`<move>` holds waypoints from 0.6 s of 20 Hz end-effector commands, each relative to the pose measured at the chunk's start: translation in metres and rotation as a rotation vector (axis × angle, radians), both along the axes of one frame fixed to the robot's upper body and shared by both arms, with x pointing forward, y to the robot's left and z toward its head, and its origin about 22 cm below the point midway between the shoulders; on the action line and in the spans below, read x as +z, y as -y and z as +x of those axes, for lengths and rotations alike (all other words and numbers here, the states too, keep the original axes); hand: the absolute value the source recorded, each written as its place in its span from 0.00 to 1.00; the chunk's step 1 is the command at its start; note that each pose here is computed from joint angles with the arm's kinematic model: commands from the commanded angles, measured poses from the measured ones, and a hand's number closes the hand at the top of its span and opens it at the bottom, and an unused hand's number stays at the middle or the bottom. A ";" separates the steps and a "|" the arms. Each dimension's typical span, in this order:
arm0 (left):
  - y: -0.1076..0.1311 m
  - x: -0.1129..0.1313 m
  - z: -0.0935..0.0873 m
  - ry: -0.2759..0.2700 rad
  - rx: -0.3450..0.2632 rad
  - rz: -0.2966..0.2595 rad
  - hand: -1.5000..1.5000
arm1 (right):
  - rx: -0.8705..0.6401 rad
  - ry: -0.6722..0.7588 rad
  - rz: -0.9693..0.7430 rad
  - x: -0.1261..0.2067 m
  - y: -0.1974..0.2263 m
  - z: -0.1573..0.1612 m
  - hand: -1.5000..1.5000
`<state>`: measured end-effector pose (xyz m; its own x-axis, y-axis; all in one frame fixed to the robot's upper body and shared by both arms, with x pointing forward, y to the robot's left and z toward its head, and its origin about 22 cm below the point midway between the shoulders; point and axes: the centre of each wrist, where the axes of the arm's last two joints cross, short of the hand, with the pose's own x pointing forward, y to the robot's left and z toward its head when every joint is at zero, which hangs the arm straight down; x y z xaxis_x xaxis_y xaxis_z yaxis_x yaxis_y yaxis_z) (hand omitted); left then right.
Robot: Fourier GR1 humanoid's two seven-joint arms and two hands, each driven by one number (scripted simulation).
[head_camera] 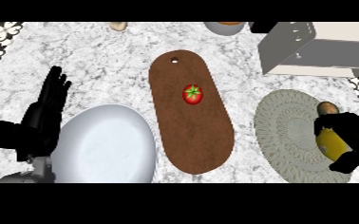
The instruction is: Pick the lemon from the placemat and place it in the tiered shelf
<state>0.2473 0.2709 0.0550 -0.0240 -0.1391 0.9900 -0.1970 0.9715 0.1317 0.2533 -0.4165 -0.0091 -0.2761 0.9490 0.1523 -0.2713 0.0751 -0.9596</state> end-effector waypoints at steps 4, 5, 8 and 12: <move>-0.003 0.012 0.010 -0.001 0.005 0.007 0.50 | -0.332 -0.032 0.189 -0.019 -0.054 0.006 1.00; -0.006 0.009 0.005 -0.005 0.005 0.002 0.50 | -0.330 -0.020 0.198 -0.001 -0.048 0.016 1.00; -0.008 -0.003 -0.002 0.006 0.013 0.007 0.50 | -0.327 0.007 0.281 0.017 -0.053 0.003 1.00; -0.007 0.001 -0.003 -0.024 0.024 0.001 0.50 | -0.365 0.145 0.496 0.049 -0.079 0.001 1.00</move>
